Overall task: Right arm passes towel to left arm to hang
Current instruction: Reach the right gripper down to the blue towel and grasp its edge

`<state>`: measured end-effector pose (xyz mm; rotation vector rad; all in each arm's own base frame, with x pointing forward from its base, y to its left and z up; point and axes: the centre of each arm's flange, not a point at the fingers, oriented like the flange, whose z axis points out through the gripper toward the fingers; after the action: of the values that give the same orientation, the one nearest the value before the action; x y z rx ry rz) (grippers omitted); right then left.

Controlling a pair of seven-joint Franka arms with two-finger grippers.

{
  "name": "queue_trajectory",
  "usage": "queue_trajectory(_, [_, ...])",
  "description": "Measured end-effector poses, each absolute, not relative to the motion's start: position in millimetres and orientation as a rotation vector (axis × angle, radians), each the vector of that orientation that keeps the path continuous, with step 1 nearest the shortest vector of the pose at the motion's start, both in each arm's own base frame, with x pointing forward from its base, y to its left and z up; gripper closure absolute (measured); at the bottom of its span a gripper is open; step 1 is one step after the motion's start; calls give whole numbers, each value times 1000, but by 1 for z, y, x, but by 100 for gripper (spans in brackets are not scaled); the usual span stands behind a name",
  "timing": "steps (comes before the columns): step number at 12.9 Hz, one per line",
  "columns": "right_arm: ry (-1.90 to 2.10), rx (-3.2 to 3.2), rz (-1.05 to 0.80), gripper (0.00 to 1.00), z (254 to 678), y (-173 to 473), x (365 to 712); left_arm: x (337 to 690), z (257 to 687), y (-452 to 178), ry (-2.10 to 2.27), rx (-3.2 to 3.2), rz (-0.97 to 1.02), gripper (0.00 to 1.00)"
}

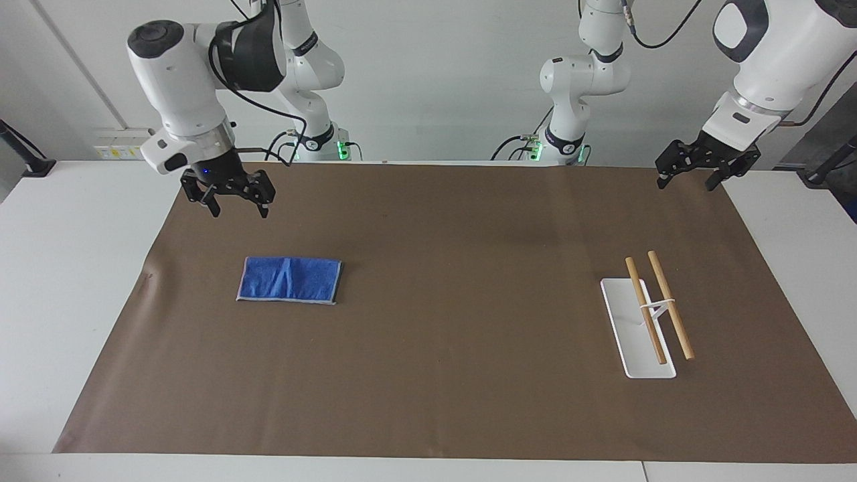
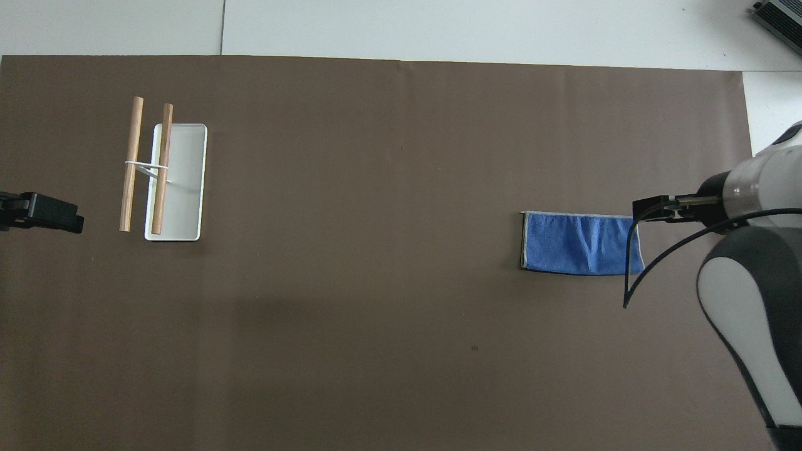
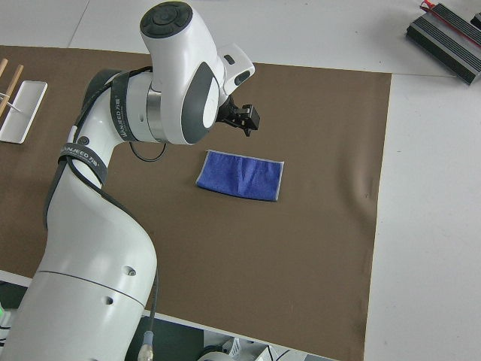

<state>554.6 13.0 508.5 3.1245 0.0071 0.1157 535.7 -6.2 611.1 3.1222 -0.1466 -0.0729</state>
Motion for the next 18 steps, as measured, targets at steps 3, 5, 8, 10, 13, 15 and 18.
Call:
queue_trajectory(3, [23,3121,128,0,416,18,561,536,611,-6,-147,3122,-73,0])
queue_trajectory(5, [30,3119,132,0,362,17,558,536,611,-6,-147,3122,-73,0])
queue_trajectory(8, [60,3115,173,0,309,17,547,536,611,-6,-147,3122,-73,0])
queue_trajectory(10, [88,3113,172,0,296,12,540,536,611,-6,-147,3122,-73,0])
queue_trajectory(13, [95,3111,190,0,295,9,539,536,611,-6,-147,3122,-73,0])
queue_trajectory(15, [97,3109,221,0,290,9,536,536,611,-6,-146,3122,-73,0])
queue_trajectory(18, [99,3108,245,0,280,9,529,536,611,-6,-146,3122,-73,0])
